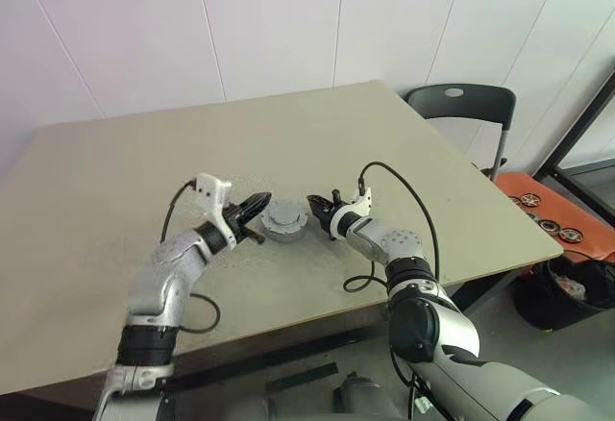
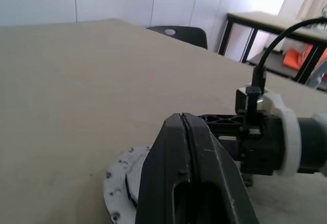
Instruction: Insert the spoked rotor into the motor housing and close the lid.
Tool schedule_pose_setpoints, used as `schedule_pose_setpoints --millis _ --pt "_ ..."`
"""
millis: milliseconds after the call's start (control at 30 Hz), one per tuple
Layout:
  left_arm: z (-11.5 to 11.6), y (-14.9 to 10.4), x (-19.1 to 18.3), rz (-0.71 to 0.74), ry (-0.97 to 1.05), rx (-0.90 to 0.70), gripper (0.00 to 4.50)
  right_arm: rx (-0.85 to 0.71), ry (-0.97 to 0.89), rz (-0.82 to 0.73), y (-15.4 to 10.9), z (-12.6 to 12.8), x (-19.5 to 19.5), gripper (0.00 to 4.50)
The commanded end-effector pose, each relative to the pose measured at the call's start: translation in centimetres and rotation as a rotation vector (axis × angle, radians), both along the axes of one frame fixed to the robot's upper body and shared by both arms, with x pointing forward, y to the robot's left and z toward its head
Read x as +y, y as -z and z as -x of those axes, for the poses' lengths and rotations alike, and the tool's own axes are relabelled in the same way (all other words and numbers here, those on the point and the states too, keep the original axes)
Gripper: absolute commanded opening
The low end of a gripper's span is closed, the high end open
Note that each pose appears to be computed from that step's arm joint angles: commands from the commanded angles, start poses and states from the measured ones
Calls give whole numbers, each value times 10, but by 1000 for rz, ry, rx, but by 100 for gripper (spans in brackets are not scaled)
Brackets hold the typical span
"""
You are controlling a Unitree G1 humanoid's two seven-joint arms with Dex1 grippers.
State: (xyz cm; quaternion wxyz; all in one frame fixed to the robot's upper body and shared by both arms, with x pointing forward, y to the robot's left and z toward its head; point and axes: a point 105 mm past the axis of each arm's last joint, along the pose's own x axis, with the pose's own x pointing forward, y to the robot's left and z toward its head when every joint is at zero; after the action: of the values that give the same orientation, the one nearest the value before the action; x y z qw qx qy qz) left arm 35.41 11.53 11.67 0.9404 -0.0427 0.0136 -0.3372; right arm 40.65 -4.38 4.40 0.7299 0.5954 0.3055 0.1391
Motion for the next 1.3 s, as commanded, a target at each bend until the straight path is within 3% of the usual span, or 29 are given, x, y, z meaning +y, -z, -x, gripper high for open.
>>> schedule_pose_setpoints --millis 33,267,400,567,967,1300 --pt "-14 -5 -20 -93 21 -95 0 -17 20 38 0 -3 -6 125" --pt "-23 6 -42 -210 84 -133 0 -28 29 60 -1 -4 -12 125" --pt "-25 37 -27 -415 74 -72 0 -33 37 75 -1 -6 -16 125" --pt "-22 52 -17 -509 76 -28 0 -36 41 85 -1 -6 -18 125" --pt "-14 49 -27 -410 106 -22 0 -75 -40 131 -9 -3 -21 125" --pt "-10 46 -26 -404 134 -19 0 -69 -176 301 -8 15 -58 125"
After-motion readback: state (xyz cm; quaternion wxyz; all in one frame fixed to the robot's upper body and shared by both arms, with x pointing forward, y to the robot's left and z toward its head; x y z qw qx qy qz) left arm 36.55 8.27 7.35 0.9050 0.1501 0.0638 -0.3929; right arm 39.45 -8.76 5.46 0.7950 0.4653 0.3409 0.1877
